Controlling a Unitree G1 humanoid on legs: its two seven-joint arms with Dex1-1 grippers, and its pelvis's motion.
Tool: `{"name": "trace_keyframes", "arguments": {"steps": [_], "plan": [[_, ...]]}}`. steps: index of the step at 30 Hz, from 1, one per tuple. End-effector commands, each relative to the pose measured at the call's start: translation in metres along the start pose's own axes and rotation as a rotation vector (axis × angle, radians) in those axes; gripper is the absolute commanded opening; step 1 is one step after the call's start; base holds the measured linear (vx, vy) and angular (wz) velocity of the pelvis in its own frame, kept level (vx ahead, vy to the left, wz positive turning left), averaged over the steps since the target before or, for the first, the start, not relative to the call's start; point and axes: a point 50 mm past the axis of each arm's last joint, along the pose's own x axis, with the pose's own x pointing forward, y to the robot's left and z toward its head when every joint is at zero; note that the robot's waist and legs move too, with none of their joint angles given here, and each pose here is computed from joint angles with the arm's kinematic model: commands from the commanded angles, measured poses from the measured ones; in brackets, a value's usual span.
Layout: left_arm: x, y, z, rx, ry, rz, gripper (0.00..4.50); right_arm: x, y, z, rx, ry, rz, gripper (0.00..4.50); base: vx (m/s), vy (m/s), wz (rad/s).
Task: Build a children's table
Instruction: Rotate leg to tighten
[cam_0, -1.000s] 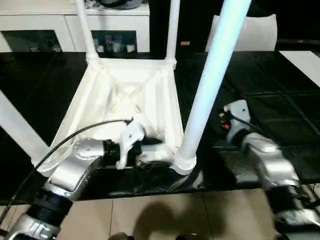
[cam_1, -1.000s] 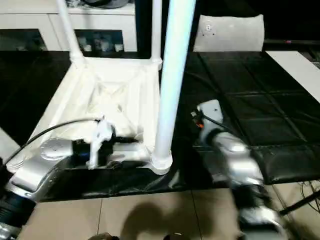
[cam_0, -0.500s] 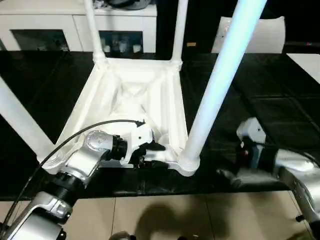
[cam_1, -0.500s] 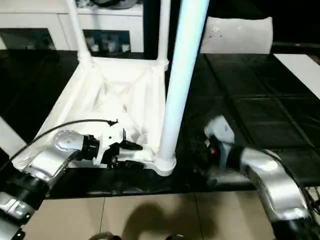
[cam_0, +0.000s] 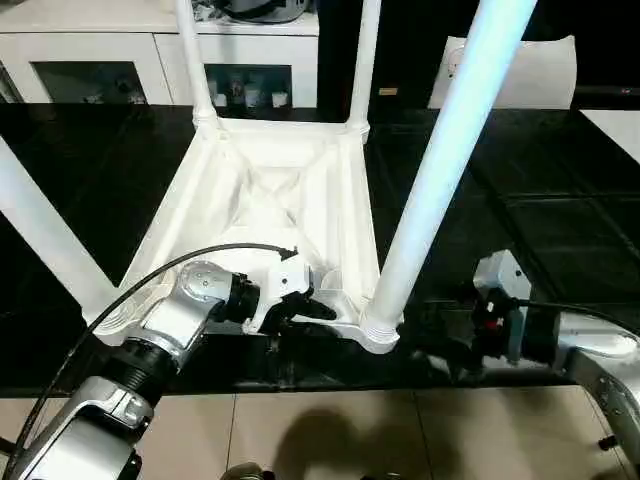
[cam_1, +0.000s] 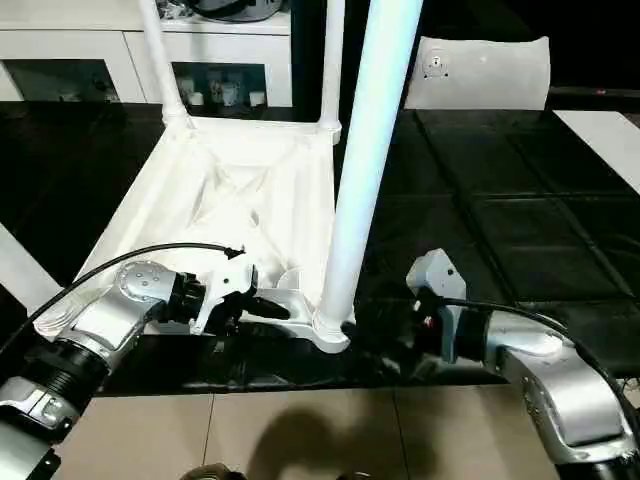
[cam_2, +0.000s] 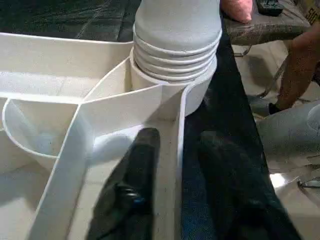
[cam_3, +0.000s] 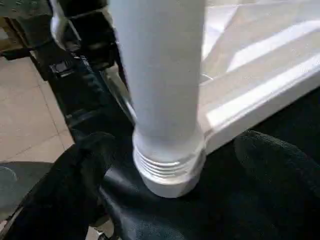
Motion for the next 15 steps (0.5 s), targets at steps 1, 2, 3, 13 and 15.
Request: {"name": "trace_keyframes", "arguments": {"steps": [1,2,3,13,15], "plan": [[-0.0001,0.002,0.001,0.008,0.019,-0.006,1.0,0.0002,0.0023,0.0036,-0.008,0.0,0.016,4.5,0.0,0.0,0.0],[-0.0001,0.0023,0.0009,0.008,0.02,-0.006,0.87,0.0006,0.0022,0.0042,-0.009,0.001,0.015,4.5,0.0,0.0,0.0],[0.0005,0.0024,0.0009,0.009,0.024,-0.008,0.8,0.001,0.002,0.0043,-0.013,0.002,0.014,4.5,0.0,0.0,0.0],[0.0004,0.0031,-0.0048,0.033,0.104,-0.028,0.1,0.0033,0.0021,0.0062,-0.023,0.012,0.018,4.5,0.0,0.0,0.0],[0.0001,0.0031,-0.0049,0.033,0.106,-0.029,0.1,0.0038,0.0017,0.0066,-0.029,0.012,0.019,4.5,0.0,0.0,0.0]]}}
